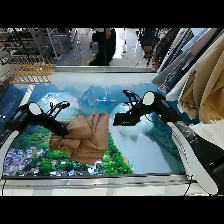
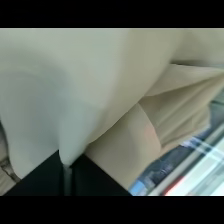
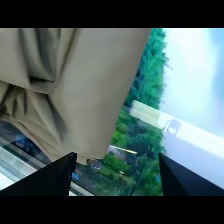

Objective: Fold the clothes and pants, and hang the long-sleeved shirts on hangers.

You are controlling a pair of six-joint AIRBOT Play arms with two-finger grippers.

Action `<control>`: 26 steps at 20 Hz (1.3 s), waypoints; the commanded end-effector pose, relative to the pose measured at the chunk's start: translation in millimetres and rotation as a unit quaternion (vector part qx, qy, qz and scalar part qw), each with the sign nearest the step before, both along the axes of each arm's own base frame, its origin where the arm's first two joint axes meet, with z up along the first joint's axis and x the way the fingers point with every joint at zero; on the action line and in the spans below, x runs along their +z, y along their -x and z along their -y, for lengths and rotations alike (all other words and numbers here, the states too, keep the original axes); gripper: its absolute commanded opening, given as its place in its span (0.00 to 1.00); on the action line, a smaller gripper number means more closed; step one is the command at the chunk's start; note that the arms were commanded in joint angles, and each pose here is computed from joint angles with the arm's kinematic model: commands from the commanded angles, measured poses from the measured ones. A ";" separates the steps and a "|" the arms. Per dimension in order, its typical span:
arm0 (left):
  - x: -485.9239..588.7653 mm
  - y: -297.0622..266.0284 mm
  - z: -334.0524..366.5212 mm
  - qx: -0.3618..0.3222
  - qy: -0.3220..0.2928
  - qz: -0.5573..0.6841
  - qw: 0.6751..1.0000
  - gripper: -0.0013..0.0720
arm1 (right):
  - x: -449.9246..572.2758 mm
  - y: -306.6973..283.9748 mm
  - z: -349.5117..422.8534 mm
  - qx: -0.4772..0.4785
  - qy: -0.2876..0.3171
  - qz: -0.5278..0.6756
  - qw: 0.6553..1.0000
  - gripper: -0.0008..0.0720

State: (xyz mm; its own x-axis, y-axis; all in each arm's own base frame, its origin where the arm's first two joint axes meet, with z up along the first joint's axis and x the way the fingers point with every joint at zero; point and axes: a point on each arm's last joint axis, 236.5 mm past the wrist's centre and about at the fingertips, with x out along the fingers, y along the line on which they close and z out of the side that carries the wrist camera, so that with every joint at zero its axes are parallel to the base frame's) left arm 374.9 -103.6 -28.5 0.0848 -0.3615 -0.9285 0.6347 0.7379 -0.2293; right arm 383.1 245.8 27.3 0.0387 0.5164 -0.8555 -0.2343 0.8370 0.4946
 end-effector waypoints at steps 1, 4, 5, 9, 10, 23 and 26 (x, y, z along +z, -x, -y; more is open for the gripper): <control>14.4 -27.1 12.3 0.029 0.038 0.052 0.998 0.02 | -24.4 7.2 2.7 -0.016 0.002 -0.022 1.000 0.81; 48.9 -44.4 -4.5 0.108 0.120 0.067 0.985 0.02 | -46.0 17.3 -0.1 -0.027 -0.008 -0.043 0.999 0.81; 52.4 -46.9 -20.7 0.141 0.140 0.058 0.978 0.02 | -49.9 17.1 -3.6 -0.030 -0.018 -0.041 0.999 0.81; 47.3 -41.3 -74.4 0.222 0.198 0.007 0.955 0.03 | -63.7 7.5 -26.3 -0.046 -0.074 -0.044 0.995 0.90; 39.6 -34.4 -78.2 0.222 0.203 -0.016 0.954 0.03 | -66.1 2.1 -34.3 -0.052 -0.093 -0.042 0.993 0.90; -18.4 -2.0 -89.1 0.192 0.242 -0.131 0.942 0.24 | -116.2 0.7 -99.2 -0.056 -0.217 -0.097 0.970 0.89; -8.0 -10.5 -98.7 0.218 0.274 -0.116 0.929 0.24 | -123.9 6.3 -123.8 -0.030 -0.216 -0.098 0.971 0.84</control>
